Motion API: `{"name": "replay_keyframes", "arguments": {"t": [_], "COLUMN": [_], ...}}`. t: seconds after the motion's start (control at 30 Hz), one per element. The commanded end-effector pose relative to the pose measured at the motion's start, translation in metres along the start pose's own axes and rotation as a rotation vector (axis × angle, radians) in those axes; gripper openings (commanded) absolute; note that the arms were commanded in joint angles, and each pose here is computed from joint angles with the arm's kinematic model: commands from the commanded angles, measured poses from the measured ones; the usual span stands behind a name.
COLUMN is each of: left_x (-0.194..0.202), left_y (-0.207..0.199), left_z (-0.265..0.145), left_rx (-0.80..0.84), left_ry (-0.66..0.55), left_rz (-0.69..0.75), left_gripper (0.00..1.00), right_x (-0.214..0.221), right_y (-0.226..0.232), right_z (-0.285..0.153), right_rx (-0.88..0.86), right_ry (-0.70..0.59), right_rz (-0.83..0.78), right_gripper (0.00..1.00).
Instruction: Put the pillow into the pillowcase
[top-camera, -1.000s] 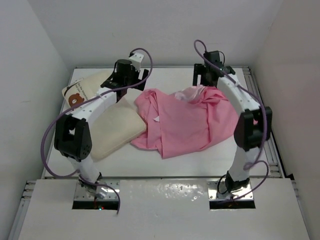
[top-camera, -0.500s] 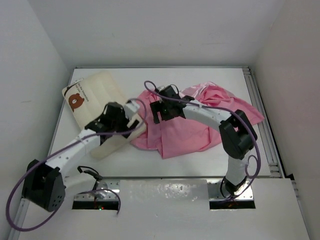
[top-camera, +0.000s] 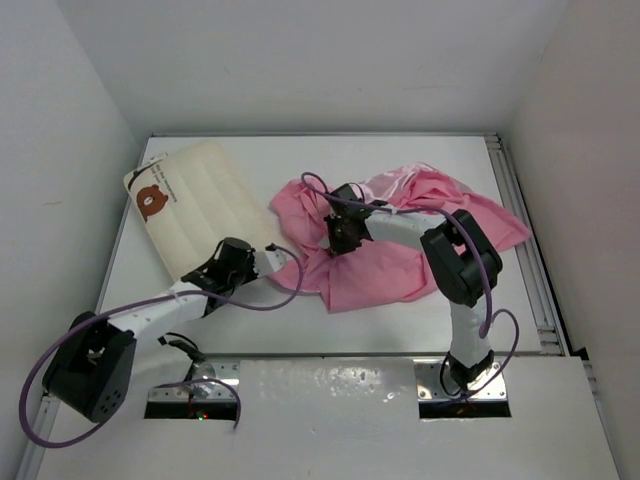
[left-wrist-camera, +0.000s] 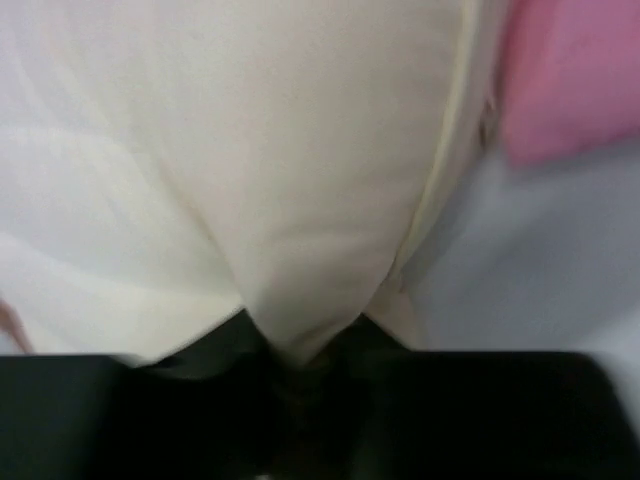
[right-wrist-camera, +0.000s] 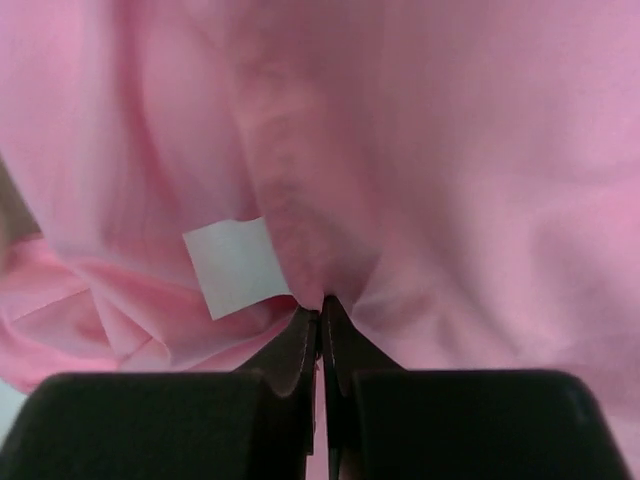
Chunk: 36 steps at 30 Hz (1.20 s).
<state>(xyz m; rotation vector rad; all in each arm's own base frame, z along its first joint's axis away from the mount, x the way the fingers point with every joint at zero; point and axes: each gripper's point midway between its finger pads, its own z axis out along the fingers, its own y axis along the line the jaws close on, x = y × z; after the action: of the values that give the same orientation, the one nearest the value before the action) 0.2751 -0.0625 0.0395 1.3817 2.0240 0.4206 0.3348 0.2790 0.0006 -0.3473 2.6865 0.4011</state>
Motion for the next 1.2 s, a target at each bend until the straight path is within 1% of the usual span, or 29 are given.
{"name": "replay_keyframes", "arguments": {"t": [0.0, 0.1, 0.13, 0.17, 0.23, 0.27, 0.3, 0.33, 0.37, 0.43, 0.47, 0.5, 0.57, 0.6, 0.63, 0.67, 0.7, 0.73, 0.77, 0.8, 0.83, 0.87, 0.9, 0.93, 0.97, 1.0, 1.03, 1.13, 1.17], "left_x": [0.054, 0.09, 0.095, 0.096, 0.091, 0.081, 0.06, 0.044, 0.017, -0.008, -0.02, -0.039, -0.051, -0.065, -0.068, -0.075, -0.074, -0.07, -0.081, -0.081, -0.082, -0.093, -0.093, -0.094, -0.084, -0.088, -0.081, -0.055, -0.042], "left_y": [-0.033, -0.059, -0.062, -0.068, -0.062, -0.058, -0.034, -0.022, 0.005, 0.027, 0.038, 0.056, 0.079, 0.096, 0.102, 0.115, 0.125, 0.124, 0.158, 0.168, 0.18, 0.206, 0.206, 0.214, 0.211, 0.23, 0.237, 0.222, 0.207], "left_z": [-0.009, -0.036, -0.045, -0.053, -0.083, -0.092, -0.113, -0.126, -0.148, -0.165, -0.169, -0.17, -0.164, -0.148, -0.137, -0.114, -0.102, -0.068, -0.069, -0.059, -0.051, -0.034, -0.027, -0.017, 0.01, 0.005, 0.02, 0.04, 0.053], "left_rx": [0.084, 0.173, 0.191, 0.225, 0.191, 0.163, 0.034, -0.027, -0.149, -0.233, -0.265, -0.293, -0.32, -0.309, -0.29, -0.264, -0.261, -0.218, -0.261, -0.271, -0.307, -0.324, -0.314, -0.326, -0.349, -0.393, -0.444, -0.487, -0.468], "left_ry": [0.148, 0.218, 0.211, 0.181, 0.101, 0.039, -0.064, -0.149, -0.272, -0.38, -0.42, -0.458, -0.433, -0.393, -0.352, -0.256, -0.203, -0.096, -0.101, -0.064, -0.032, -0.009, 0.039, 0.072, 0.169, 0.179, 0.239, 0.402, 0.463], "left_rz": [0.171, 0.276, 0.325, 0.352, 0.389, 0.369, 0.329, 0.28, 0.249, 0.196, 0.166, 0.088, -0.042, -0.106, -0.23, -0.284, -0.34, -0.446, -0.544, -0.61, -0.74, -0.811, -0.902, -0.939, -0.982, -1.06, -1.071, -1.079, -1.061], "left_gripper": [0.0, 0.0, 0.0, 0.0, 0.0, 0.23, 0.5, 0.88, 0.98, 1.0, 1.0, 1.0, 1.0, 1.0, 1.0, 1.0, 1.0, 1.0, 1.0, 1.0, 1.0, 1.0, 1.0, 1.0, 1.0, 1.0, 1.0, 1.0, 1.0], "right_x": [-0.03, -0.039, -0.041, -0.047, -0.051, -0.054, -0.058, -0.061, -0.063, -0.065, -0.065, -0.065, -0.068, -0.068, -0.069, -0.069, -0.068, -0.068, -0.067, -0.066, -0.066, -0.063, -0.062, -0.062, -0.06, -0.058, -0.055, -0.051, -0.049], "right_y": [-0.015, -0.038, -0.043, -0.05, -0.054, -0.059, -0.057, -0.058, -0.056, -0.054, -0.054, -0.053, -0.052, -0.052, -0.055, -0.055, -0.056, -0.058, -0.059, -0.059, -0.06, -0.062, -0.063, -0.066, -0.066, -0.068, -0.07, -0.073, -0.073], "right_z": [-0.021, -0.031, -0.034, -0.04, -0.043, -0.045, -0.046, -0.048, -0.047, -0.047, -0.045, -0.044, -0.044, -0.043, -0.042, -0.041, -0.039, -0.038, -0.038, -0.038, -0.037, -0.034, -0.033, -0.032, -0.031, -0.03, -0.029, -0.029, -0.028], "right_rx": [0.009, 0.048, 0.054, 0.058, 0.05, 0.055, 0.034, 0.029, 0.023, 0.006, 0.004, -0.002, -0.018, -0.021, -0.022, -0.031, -0.034, -0.038, -0.039, -0.043, -0.044, -0.04, -0.038, -0.034, -0.035, -0.035, -0.038, -0.045, -0.05], "right_ry": [-0.108, -0.14, -0.148, -0.166, -0.175, -0.18, -0.18, -0.186, -0.182, -0.179, -0.173, -0.172, -0.176, -0.175, -0.176, -0.174, -0.17, -0.167, -0.165, -0.162, -0.16, -0.152, -0.149, -0.146, -0.14, -0.133, -0.128, -0.126, -0.128], "right_rz": [0.05, 0.061, 0.055, 0.063, 0.057, 0.061, 0.059, 0.058, 0.055, 0.046, 0.045, 0.046, 0.052, 0.057, 0.066, 0.069, 0.078, 0.087, 0.088, 0.089, 0.089, 0.095, 0.092, 0.099, 0.105, 0.113, 0.124, 0.153, 0.159], "right_gripper": [0.0, 0.0, 0.0, 0.0, 0.0, 0.0, 0.0, 0.02, 0.04, 0.1, 0.16, 0.18, 0.19, 0.2, 0.19, 0.19, 0.19, 0.19, 0.19, 0.19, 0.19, 0.19, 0.19, 0.19, 0.19, 0.18, 0.18, 0.18, 0.18]}}
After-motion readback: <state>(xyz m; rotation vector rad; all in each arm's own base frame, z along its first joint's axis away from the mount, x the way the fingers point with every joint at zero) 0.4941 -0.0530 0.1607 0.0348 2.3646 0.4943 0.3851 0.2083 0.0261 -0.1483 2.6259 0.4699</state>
